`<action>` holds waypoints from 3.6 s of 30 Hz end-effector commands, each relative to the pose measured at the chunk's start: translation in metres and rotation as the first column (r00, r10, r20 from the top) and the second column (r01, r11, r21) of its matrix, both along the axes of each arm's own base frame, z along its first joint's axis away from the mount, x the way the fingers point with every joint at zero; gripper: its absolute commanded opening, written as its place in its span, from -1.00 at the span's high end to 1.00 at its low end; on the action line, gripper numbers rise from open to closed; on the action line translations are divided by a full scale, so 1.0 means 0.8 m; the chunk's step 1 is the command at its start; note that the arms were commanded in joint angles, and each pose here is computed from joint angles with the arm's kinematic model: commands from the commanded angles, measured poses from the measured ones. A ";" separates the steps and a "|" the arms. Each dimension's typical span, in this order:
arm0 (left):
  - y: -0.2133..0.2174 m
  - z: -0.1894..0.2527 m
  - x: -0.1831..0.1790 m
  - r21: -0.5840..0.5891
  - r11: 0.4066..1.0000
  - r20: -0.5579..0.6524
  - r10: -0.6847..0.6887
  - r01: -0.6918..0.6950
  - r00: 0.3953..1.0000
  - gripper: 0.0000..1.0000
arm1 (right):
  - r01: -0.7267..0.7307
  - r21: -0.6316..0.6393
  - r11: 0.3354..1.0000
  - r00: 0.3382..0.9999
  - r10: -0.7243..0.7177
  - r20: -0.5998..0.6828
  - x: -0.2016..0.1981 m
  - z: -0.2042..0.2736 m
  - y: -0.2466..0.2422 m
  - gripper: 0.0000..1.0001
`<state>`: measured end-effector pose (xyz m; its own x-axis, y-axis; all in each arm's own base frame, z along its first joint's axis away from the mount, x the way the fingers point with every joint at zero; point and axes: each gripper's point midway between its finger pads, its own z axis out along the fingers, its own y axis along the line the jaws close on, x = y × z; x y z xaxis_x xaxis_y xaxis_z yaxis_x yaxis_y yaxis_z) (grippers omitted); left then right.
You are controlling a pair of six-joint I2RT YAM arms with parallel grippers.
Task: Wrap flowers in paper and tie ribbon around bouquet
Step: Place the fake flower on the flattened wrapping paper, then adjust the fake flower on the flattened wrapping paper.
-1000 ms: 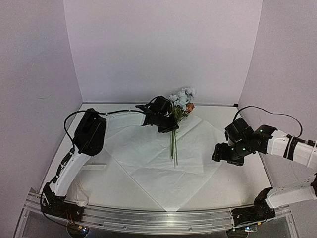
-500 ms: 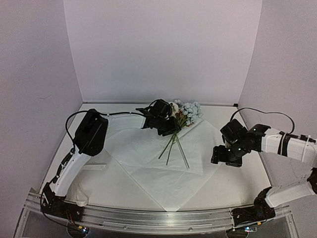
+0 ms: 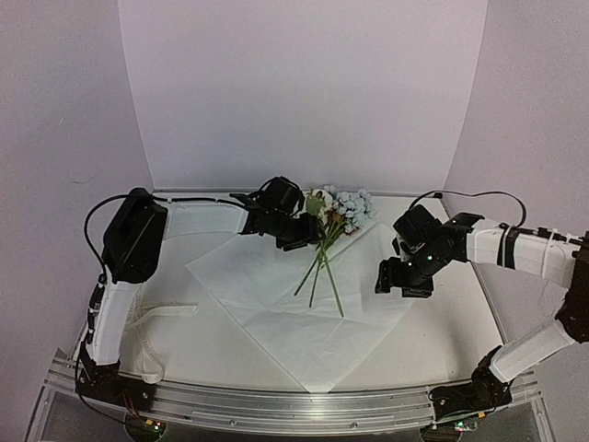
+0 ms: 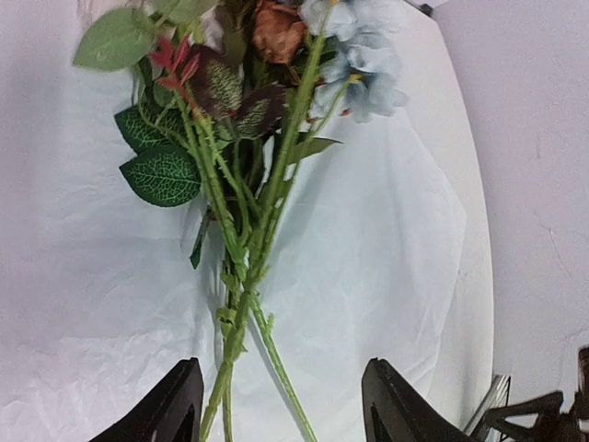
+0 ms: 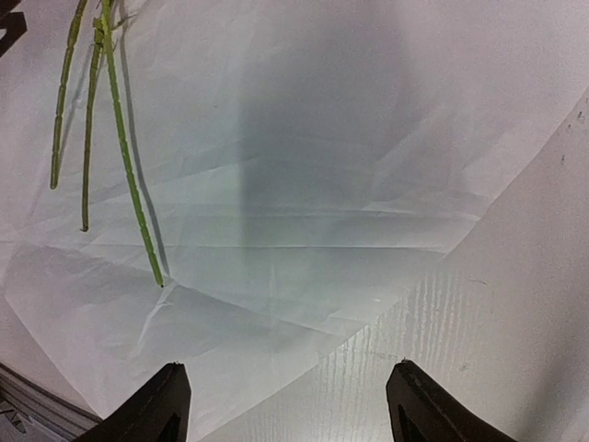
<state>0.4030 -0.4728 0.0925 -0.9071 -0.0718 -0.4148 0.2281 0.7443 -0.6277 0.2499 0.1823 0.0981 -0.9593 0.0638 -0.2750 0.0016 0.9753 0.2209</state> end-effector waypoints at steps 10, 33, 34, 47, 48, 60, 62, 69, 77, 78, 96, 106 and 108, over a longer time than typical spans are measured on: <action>0.033 0.004 -0.050 0.084 0.977 0.077 -0.204 0.197 0.976 0.18 | -0.201 0.116 0.973 0.977 0.208 -0.051 0.040 -0.015 0.101 -0.17; 0.023 -0.064 -0.073 0.149 0.919 0.089 -0.380 0.365 0.921 0.17 | -0.311 -0.035 0.950 0.947 0.306 -0.100 0.074 -0.104 0.147 0.05; 0.021 -0.064 -0.072 0.153 0.918 0.090 -0.382 0.366 0.920 0.17 | -0.310 -0.037 0.950 0.947 0.305 -0.102 0.073 -0.106 0.146 0.08; 0.008 -0.069 -0.067 0.192 0.909 0.102 -0.393 0.370 0.914 0.52 | -0.322 -0.028 0.946 0.944 0.319 -0.085 0.074 -0.097 0.148 0.64; 0.007 -0.067 -0.066 0.193 0.909 0.107 -0.393 0.369 0.913 0.58 | -0.324 -0.027 0.946 0.944 0.321 -0.083 0.074 -0.096 0.148 0.68; 0.012 -0.004 -0.064 0.162 0.923 0.235 -0.381 0.350 0.894 1.00 | -0.296 -0.018 0.955 0.955 0.295 -0.039 0.074 -0.075 0.143 1.00; 0.013 0.013 -0.063 0.154 0.926 0.268 -0.376 0.346 0.887 1.00 | -0.291 -0.016 0.957 0.956 0.291 -0.028 0.075 -0.070 0.143 1.00; 0.013 0.069 -0.061 0.082 0.943 0.363 -0.330 0.323 0.871 1.00 | -0.269 -0.001 0.963 0.963 0.269 0.007 0.079 -0.056 0.144 1.00; 0.018 0.118 -0.050 -0.024 0.962 0.423 -0.236 0.271 0.875 1.00 | -0.252 -0.002 0.968 0.968 0.252 0.017 0.080 -0.052 0.141 1.00; 0.021 0.124 -0.047 -0.040 0.966 0.422 -0.214 0.254 0.881 1.00 | -0.249 -0.003 0.969 0.968 0.249 0.023 0.081 -0.051 0.141 1.00; 0.076 0.130 -0.053 -0.167 0.985 0.365 0.035 0.029 0.930 1.00 | -0.201 -0.006 0.980 0.965 0.199 0.170 0.113 -0.012 0.140 1.00; 0.077 0.111 -0.054 -0.187 0.982 0.314 0.064 -0.005 0.947 1.00 | -0.117 -0.006 0.993 0.973 0.116 0.198 0.132 -0.004 0.126 1.00; 0.071 0.104 -0.054 -0.200 0.980 0.294 0.057 0.003 0.954 1.00 | -0.106 -0.005 0.994 0.974 0.105 0.201 0.136 -0.004 0.124 1.00</action>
<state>0.3510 -0.4047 0.1408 -0.7742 -0.1258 -0.6203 0.3817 0.6890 -0.6161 0.3360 0.2796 0.0592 -0.9267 -0.1009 -0.3621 -0.1764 0.9674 0.1817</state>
